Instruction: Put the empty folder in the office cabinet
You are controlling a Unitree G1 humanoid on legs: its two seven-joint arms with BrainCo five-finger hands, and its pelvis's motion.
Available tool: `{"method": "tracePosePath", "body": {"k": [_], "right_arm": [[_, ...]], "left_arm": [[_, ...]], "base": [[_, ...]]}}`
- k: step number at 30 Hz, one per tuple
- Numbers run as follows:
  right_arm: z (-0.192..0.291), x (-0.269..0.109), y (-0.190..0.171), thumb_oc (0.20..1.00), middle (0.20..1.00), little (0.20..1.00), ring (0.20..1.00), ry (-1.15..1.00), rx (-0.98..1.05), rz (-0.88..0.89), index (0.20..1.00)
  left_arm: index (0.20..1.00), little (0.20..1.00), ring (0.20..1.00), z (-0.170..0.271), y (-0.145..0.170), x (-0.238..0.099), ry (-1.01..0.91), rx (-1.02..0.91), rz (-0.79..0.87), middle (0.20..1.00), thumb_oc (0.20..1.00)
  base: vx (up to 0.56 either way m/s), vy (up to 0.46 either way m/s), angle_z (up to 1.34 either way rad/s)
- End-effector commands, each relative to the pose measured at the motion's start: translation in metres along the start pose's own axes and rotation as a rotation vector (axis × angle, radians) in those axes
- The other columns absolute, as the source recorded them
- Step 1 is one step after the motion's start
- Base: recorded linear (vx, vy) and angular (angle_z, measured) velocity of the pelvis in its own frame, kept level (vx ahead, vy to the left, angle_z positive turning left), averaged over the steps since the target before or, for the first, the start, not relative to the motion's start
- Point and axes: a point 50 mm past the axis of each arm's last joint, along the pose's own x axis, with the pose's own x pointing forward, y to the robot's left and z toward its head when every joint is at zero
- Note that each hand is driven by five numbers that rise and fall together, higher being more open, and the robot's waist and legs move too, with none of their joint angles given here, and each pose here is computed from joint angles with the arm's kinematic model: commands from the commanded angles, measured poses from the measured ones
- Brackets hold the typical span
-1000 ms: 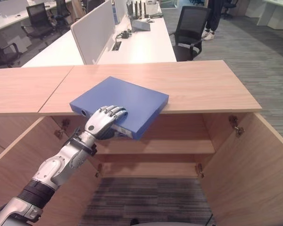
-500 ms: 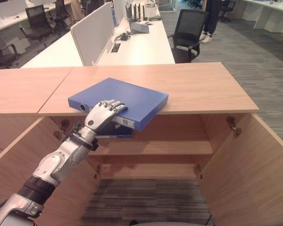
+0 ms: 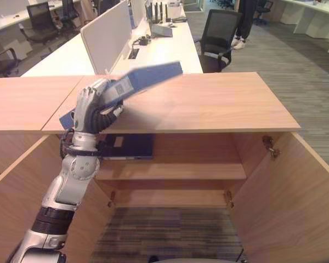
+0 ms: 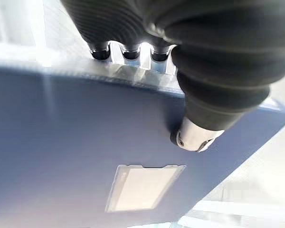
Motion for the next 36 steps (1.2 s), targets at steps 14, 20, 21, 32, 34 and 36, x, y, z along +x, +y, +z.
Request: {"method": "tracePosePath", "body": {"k": [14,20,21,32,34,36], "right_arm": [[0.038,0.006,-0.001,1.000,1.000,1.000,1.000,-0.073,-0.056,0.044,1.000],[0.036,0.006,0.000,1.000,1.000,1.000,1.000,-0.064,-0.098,0.066,1.000],[0.035,0.006,0.002,1.000,1.000,1.000,1.000,-0.056,-0.114,0.074,1.000],[0.039,0.006,0.005,1.000,1.000,1.000,1.000,-0.067,-0.156,0.108,1.000],[0.044,0.006,0.005,1.000,1.000,1.000,1.000,-0.083,-0.142,0.105,1.000],[0.057,0.006,0.008,1.000,1.000,1.000,1.000,-0.137,-0.093,0.116,1.000]], "left_arm": [[0.200,0.200,0.200,0.025,0.062,0.000,-0.131,-0.743,0.084,0.200,0.200],[0.200,0.200,0.200,0.019,0.061,-0.007,-0.096,-0.869,-0.022,0.200,0.200],[0.200,0.200,0.200,0.017,0.060,-0.010,-0.085,-0.915,-0.054,0.200,0.200],[0.200,0.200,0.200,0.001,0.028,-0.033,0.136,-1.056,-0.360,0.200,0.200],[0.200,0.200,0.200,0.000,0.025,-0.036,0.156,-1.060,-0.366,0.200,0.200],[0.200,0.200,0.200,-0.004,0.018,-0.043,0.203,-1.072,-0.372,0.200,0.200]], "base": [[-0.01,0.009,0.04],[0.00,0.005,0.02],[0.00,0.000,0.00],[0.00,0.002,0.01],[0.00,0.000,0.00],[0.00,0.000,0.00]]}}
